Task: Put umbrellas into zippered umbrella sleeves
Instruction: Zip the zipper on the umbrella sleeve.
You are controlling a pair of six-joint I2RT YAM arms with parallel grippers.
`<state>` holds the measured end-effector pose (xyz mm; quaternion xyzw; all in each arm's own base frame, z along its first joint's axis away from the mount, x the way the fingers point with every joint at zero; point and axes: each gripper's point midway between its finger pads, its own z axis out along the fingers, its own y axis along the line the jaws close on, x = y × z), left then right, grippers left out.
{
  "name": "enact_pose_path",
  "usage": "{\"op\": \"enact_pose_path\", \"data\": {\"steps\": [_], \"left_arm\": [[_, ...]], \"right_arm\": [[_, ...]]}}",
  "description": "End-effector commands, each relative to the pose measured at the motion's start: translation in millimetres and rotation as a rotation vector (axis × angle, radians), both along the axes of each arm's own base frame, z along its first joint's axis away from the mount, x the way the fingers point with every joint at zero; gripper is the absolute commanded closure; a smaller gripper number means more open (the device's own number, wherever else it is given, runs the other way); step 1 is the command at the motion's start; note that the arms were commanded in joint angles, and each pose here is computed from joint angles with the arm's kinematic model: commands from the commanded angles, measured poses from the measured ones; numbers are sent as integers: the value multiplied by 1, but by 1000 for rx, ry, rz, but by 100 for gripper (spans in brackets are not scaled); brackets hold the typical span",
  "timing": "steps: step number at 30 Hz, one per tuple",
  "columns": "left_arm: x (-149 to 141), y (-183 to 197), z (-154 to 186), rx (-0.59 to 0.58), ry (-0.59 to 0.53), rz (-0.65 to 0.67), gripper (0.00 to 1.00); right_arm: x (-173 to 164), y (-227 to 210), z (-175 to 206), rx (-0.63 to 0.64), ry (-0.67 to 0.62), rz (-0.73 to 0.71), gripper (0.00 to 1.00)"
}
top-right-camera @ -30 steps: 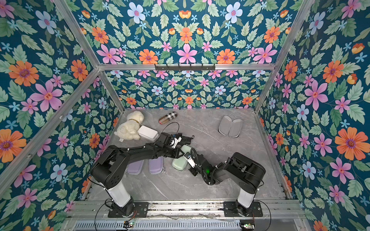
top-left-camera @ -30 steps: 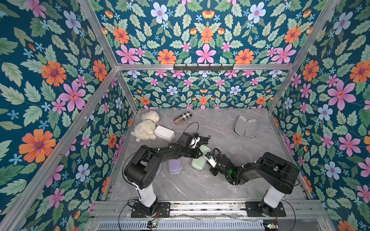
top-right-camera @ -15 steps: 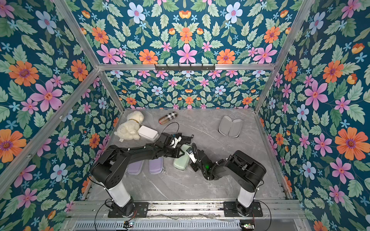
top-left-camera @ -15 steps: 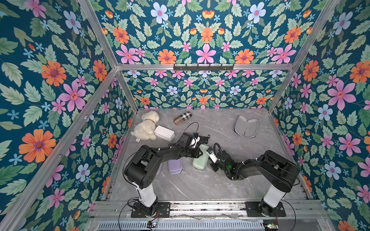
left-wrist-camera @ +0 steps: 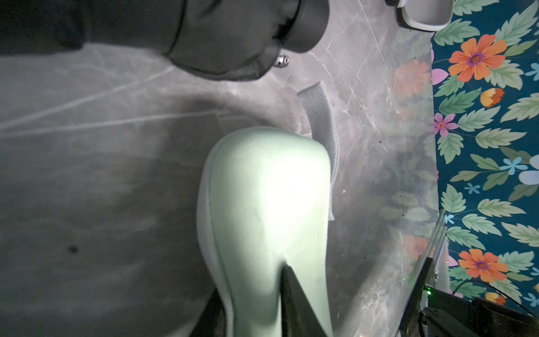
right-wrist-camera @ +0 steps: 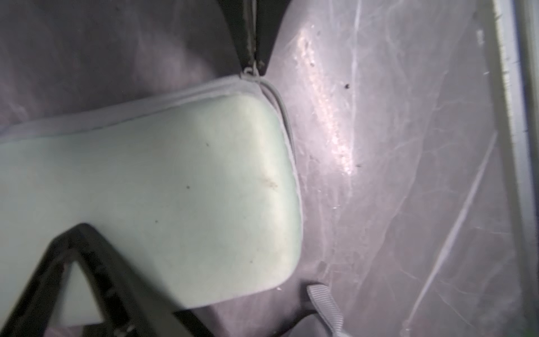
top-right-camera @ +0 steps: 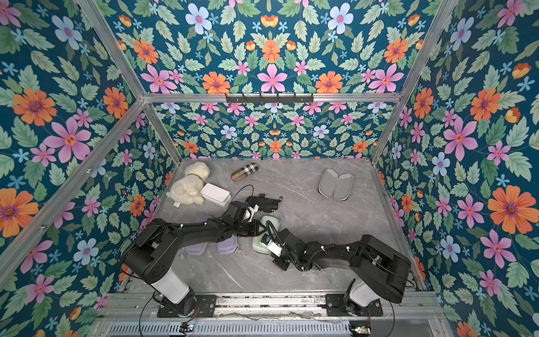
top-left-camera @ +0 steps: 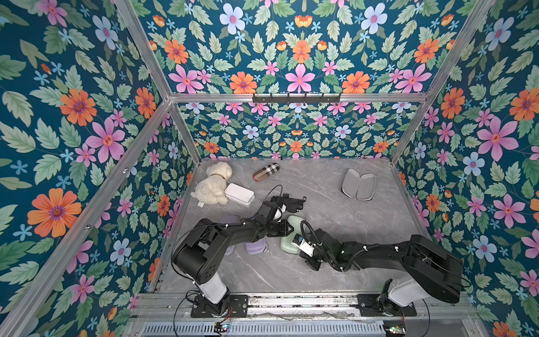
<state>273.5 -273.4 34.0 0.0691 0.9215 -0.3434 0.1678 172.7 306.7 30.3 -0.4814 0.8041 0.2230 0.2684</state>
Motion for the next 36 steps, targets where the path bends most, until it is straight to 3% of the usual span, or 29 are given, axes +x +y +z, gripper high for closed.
{"op": "enact_pose_path", "data": {"steps": [1,13,19,22,25,28,30,32,36], "left_arm": [[4,45,-27,175,42,227,100],[-14,35,-19,-21,17,506,100],[-21,34,-13,-48,-25,567,100],[-24,37,-8,-45,-32,556,90],[-28,29,4,-32,-42,442,66],[-34,14,13,-62,-10,307,52],[-39,11,15,-73,24,255,48],[-44,14,16,-62,49,228,46],[-50,26,22,-57,68,224,43]], "right_arm": [[-32,4,1,22,177,53,100],[-27,9,3,8,292,-62,100],[-32,8,12,72,465,-96,100],[-31,2,21,107,541,-129,86],[-22,-12,38,151,559,-197,65],[-11,-25,55,201,586,-264,52],[-3,-33,61,221,608,-314,45],[8,-40,63,242,650,-396,28],[21,-33,65,295,731,-472,21]]}}
